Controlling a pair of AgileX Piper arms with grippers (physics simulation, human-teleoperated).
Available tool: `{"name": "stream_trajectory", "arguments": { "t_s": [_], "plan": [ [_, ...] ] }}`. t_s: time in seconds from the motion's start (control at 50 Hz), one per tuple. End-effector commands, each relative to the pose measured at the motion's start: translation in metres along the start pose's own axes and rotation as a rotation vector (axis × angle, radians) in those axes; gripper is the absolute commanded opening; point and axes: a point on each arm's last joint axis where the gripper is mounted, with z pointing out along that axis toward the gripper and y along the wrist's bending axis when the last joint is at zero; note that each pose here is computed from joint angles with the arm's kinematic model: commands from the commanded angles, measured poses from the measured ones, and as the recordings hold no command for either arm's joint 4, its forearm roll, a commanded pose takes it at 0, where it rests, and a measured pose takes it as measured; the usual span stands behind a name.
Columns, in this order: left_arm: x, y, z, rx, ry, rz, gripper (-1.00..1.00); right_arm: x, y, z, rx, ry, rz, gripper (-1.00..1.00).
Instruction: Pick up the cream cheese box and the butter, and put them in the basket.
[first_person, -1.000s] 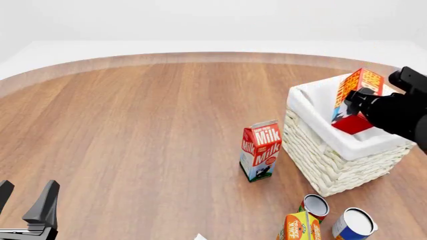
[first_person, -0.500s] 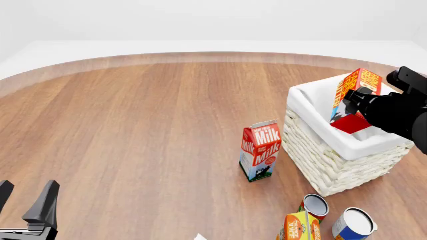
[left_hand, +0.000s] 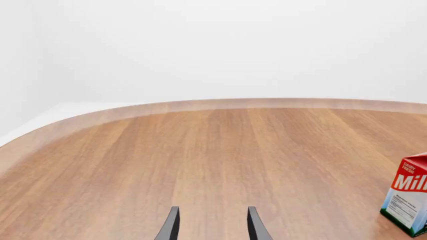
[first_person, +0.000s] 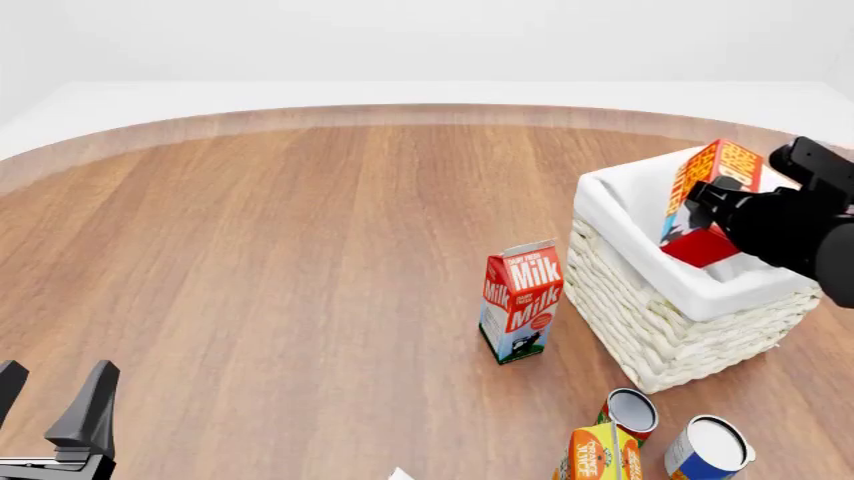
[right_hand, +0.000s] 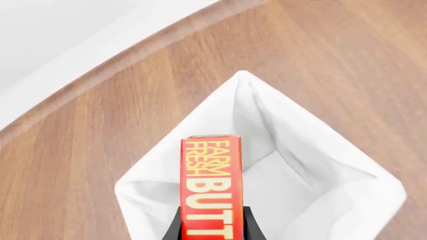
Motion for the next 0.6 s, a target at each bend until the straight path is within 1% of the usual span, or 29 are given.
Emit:
{"name": "stream_trajectory", "arguments": {
  "t_s": [0.02, 0.32, 0.42, 0.44, 0.6],
  "plan": [
    [0.0000, 0.0000, 0.0000, 0.000, 0.000, 0.000, 1.00, -0.0030, 0.0017, 0.0027, -0.005, -0.016, -0.015, -1.00],
    [0.0000, 0.0000, 0.0000, 0.000, 0.000, 0.000, 1.00, 0.0005, 0.0017, -0.0003, -0.009, -0.014, -0.012, -1.00],
    [0.0000, 0.0000, 0.0000, 0.000, 0.000, 0.000, 1.00, 0.0008, -0.0002, 0.0034, -0.003, -0.011, -0.011, -1.00],
    [0.0000, 0.0000, 0.0000, 0.000, 0.000, 0.000, 1.00, 0.0004, -0.0010, 0.0047, 0.003, -0.007, -0.017, 1.00],
    [0.0000, 0.0000, 0.0000, 0.000, 0.000, 0.000, 1.00, -0.0012, -0.0012, 0.0052, 0.004, -0.010, -0.020, 1.00]
  ]
}}
